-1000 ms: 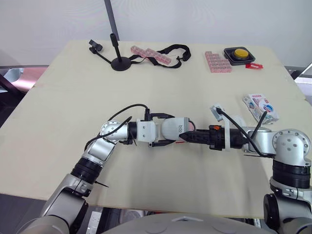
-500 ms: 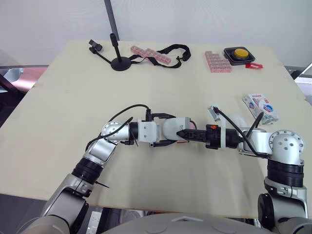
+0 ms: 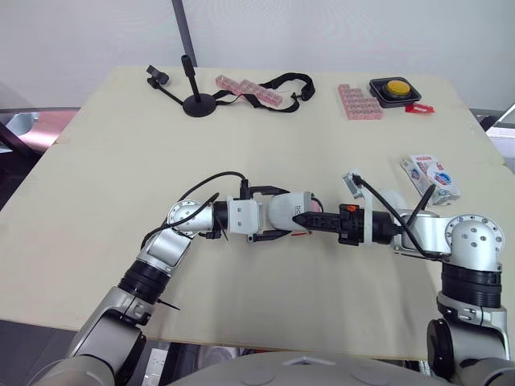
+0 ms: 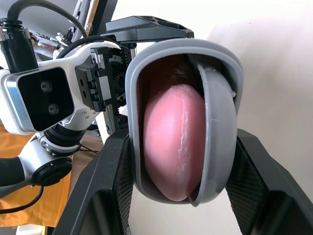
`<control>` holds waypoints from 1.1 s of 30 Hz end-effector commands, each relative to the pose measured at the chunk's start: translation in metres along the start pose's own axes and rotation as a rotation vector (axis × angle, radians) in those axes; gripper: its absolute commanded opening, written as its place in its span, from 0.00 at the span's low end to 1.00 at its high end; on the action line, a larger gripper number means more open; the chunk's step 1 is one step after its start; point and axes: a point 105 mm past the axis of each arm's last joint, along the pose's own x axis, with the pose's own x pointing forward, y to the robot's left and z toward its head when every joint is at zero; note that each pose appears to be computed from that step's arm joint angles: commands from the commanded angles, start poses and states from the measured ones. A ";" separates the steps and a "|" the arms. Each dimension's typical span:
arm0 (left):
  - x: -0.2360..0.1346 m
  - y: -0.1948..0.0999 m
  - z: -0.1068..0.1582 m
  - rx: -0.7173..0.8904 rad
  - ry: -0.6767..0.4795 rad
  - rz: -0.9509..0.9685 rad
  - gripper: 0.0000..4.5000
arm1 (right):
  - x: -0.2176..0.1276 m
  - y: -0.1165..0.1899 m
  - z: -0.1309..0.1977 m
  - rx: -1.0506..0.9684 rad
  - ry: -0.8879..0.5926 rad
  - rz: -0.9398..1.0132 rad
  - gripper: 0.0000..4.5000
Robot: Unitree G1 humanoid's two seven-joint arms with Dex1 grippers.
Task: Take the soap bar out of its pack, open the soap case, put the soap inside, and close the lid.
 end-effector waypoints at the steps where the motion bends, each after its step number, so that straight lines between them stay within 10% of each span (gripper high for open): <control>1: 0.003 0.007 0.014 0.032 -0.047 0.014 0.77 | 0.000 0.009 0.002 -0.034 0.000 0.029 0.45; 7: 0.002 0.005 0.011 -0.034 -0.039 0.003 0.77 | 0.000 0.011 -0.001 -0.040 0.003 0.036 0.45; 9: 0.001 0.006 0.011 -0.049 -0.043 0.001 1.00 | 0.000 0.011 -0.001 -0.048 0.005 0.030 0.45; 19: -0.005 0.001 0.014 -0.244 -0.055 -0.084 1.00 | -0.002 0.013 -0.002 -0.103 0.048 0.018 0.45; 26: -0.031 -0.006 0.007 -0.717 0.085 -0.215 1.00 | -0.019 0.010 0.006 -0.455 0.234 -0.161 0.45; 33: -0.011 0.026 0.026 -0.754 0.056 -0.174 1.00 | -0.027 0.002 0.008 -0.912 0.524 -0.270 0.45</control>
